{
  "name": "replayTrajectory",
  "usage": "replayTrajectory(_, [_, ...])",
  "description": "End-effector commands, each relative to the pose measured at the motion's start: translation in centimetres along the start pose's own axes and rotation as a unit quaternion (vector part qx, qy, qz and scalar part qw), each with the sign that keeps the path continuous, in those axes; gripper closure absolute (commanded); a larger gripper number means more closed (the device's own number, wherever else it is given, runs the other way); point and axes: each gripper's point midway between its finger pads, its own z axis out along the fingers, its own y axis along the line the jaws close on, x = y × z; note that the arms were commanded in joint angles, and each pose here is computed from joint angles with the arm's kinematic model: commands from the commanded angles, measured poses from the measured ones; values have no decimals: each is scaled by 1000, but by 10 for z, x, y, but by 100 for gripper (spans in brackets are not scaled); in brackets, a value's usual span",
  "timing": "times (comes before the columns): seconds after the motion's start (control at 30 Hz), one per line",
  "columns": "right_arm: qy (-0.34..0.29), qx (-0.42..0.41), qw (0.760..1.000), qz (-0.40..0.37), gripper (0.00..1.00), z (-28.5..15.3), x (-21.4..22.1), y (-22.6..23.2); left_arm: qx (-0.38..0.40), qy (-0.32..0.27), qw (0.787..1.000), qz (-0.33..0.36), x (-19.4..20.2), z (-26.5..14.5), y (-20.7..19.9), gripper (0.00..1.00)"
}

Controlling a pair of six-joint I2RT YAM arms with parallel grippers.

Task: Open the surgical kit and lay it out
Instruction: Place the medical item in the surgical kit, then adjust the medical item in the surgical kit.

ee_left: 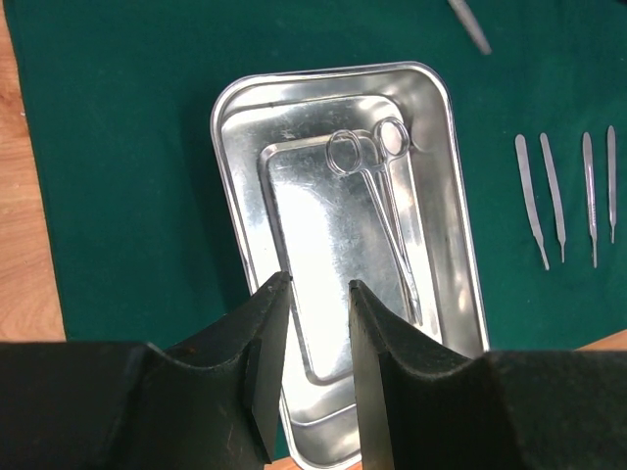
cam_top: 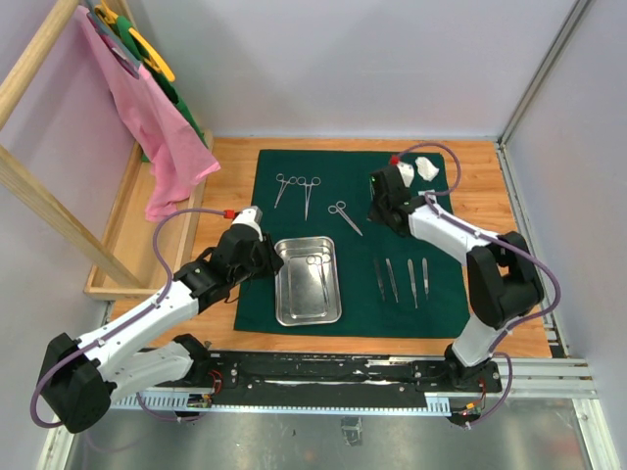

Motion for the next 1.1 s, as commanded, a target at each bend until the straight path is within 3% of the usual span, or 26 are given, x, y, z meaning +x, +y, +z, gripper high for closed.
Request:
replayTrajectory(0.0, [-40, 7, 998, 57, 99, -14, 1, -12, 9, -12, 1000, -1, -9, -2, -4, 65])
replayTrajectory(0.13, [-20, -5, 998, 55, 99, -13, 19, -7, 9, -12, 1000, -2, -8, -2, -4, 65])
replayTrajectory(0.23, [5, -32, 999, 33, 92, -5, 29, 9, 9, -11, 1000, -2, -7, -1, -3, 65])
replayTrajectory(0.4, [58, -87, 992, -67, 59, 16, 24, 45, 8, -11, 1000, -2, -6, -3, -2, 65])
replayTrajectory(0.5, [119, -96, 977, -148, 50, 36, 30, 56, 7, -14, 1000, -1, -8, -5, -2, 64])
replayTrajectory(0.63, [175, -93, 954, -225, 48, 59, 47, 53, 7, -20, 1000, 1, -13, -9, -2, 63])
replayTrajectory(0.9, [196, -67, 936, -284, 48, 67, 57, 33, 3, -25, 1000, 6, -19, -13, -2, 62])
replayTrajectory(1.07, [207, -53, 927, -307, 58, 69, 64, 27, 3, -24, 1000, 5, -19, -12, -3, 62])
